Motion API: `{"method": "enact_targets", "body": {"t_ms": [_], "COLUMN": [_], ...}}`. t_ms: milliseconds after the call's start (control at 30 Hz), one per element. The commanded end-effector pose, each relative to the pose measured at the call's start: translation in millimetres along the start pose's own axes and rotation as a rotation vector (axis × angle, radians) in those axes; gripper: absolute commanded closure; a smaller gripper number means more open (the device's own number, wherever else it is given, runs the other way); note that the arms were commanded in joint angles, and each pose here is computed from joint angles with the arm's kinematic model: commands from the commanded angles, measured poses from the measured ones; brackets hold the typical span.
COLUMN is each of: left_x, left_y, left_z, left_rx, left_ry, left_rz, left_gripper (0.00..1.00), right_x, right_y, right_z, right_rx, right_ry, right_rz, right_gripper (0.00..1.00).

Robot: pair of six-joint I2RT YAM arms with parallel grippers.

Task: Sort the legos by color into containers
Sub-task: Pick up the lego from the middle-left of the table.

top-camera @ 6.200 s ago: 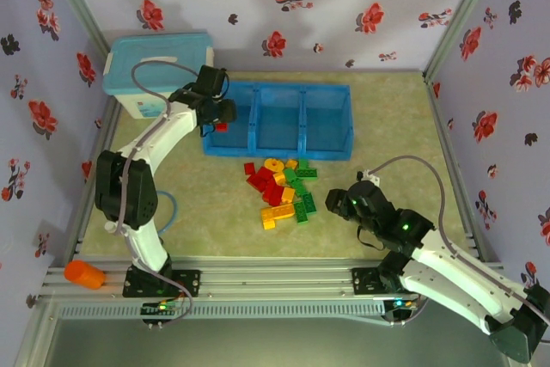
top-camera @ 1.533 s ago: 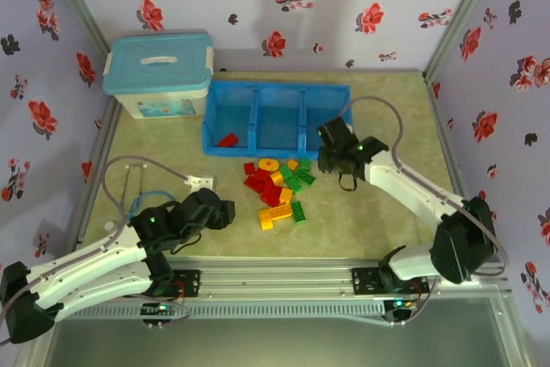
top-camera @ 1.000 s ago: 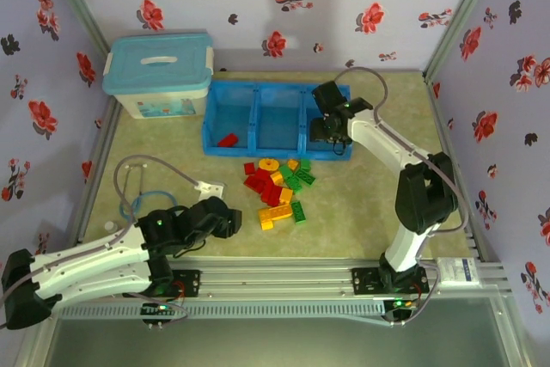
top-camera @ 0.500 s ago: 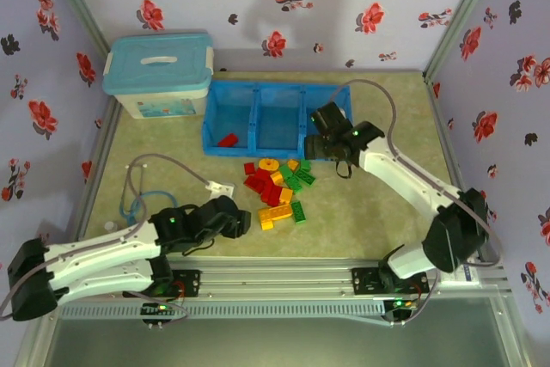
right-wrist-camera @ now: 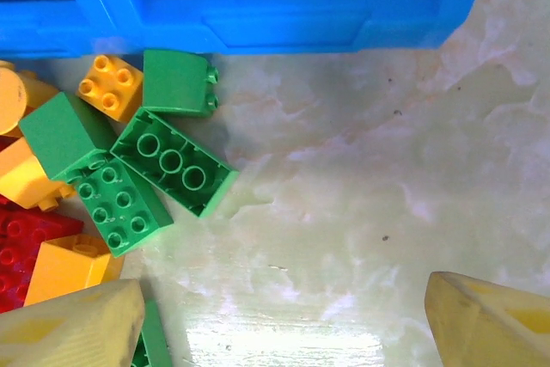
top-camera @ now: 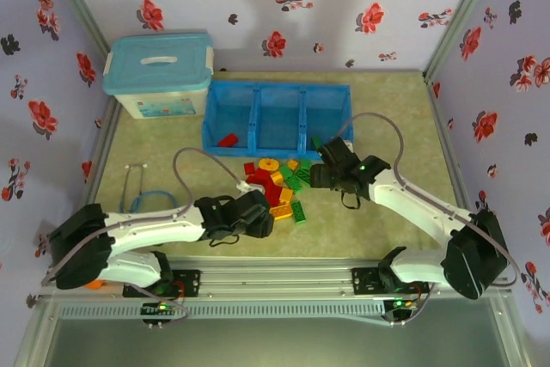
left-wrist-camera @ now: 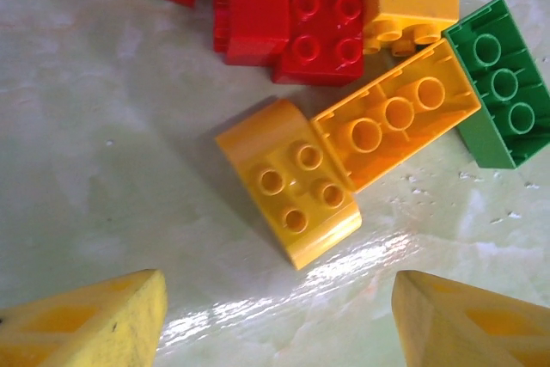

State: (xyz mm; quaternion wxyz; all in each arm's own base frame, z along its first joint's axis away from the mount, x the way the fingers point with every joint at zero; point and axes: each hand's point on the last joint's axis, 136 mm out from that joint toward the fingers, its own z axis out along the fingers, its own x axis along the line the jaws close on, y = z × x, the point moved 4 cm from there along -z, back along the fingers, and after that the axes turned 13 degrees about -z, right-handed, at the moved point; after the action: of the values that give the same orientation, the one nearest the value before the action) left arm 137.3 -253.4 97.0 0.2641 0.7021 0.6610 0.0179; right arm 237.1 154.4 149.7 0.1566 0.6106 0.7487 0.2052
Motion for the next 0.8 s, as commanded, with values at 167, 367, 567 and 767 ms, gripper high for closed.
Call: {"method": "enact_targets", "body": {"t_ms": [167,367,567,767], "left_x": [-24,-22,-21,-8], "left_y": [3,0,-2,-5], "left_z": [22,37,47,48], "left_rx": [0.024,0.051,0.060,0.054], "left_ry": [0.003,0.103,0.135,0.188], "left_rz": [-0.068,-0.048,-0.034,-0.035], "left_gripper": [0.32,0.34,0.41,0.53], "right_x": [-3,-10,-16,-20], "right_y": [-8,-19,-25,-25], "right_z": [-3,-4,-11,-20], "right_rx": [-0.071,-0.075,-0.102,-0.123], "right_ry": [0.031,0.021,0.023,0.019], "right_rz": [0.075,0.088,0.103,0.108], "right_gripper": [0.15,0.15,0.15,0.16]}}
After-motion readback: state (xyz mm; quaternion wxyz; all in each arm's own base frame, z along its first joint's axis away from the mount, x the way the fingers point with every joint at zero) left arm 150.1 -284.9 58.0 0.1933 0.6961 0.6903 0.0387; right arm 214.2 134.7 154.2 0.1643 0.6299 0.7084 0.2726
